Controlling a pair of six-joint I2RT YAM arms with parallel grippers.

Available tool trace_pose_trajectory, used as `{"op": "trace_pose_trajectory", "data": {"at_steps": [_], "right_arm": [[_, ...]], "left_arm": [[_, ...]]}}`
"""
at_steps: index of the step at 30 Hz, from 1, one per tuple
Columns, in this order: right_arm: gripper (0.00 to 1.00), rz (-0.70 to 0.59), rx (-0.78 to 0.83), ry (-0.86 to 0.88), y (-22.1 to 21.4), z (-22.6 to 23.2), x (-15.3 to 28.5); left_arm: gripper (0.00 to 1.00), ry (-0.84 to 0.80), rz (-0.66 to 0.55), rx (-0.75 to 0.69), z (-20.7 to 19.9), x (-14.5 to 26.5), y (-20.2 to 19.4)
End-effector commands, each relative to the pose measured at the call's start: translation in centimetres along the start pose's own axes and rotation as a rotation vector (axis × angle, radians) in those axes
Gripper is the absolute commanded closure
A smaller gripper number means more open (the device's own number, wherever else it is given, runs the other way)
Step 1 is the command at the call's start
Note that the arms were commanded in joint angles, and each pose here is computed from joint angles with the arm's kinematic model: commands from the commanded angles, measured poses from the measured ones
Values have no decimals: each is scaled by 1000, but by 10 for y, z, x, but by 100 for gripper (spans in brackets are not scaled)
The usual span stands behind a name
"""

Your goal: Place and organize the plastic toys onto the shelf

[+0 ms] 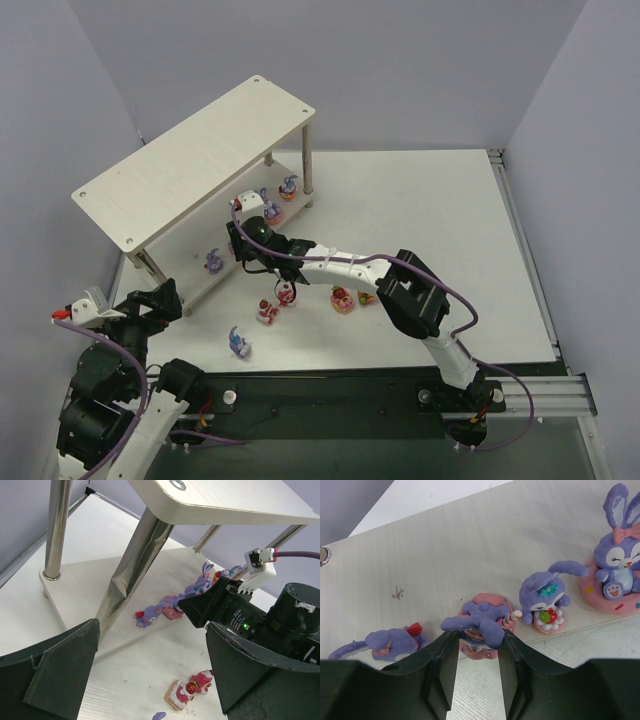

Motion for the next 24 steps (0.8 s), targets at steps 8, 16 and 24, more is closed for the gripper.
{"op": "trace_pose_trajectory", "data": {"at_steps": [8, 16, 24], "right_arm": [[65, -17, -54, 45, 11, 14, -5], [66, 4, -63, 79, 3, 18, -6], [66, 6, -62, 96, 1, 19, -5]], "left_arm": [[3, 3, -23, 18, 1, 2, 6], [3, 3, -23, 19, 1, 3, 7], [3, -4, -38, 30, 3, 6, 9]]}}
Point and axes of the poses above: each gripper's point midway between its finger pads, its own x axis back along the fingers, its own z axis along the line the jaws close on, y = z × x, the point moved 1 cm from there along x, back along the fingers, and after that the axes turned 11 degrees about -x, right-handed, at the moved point
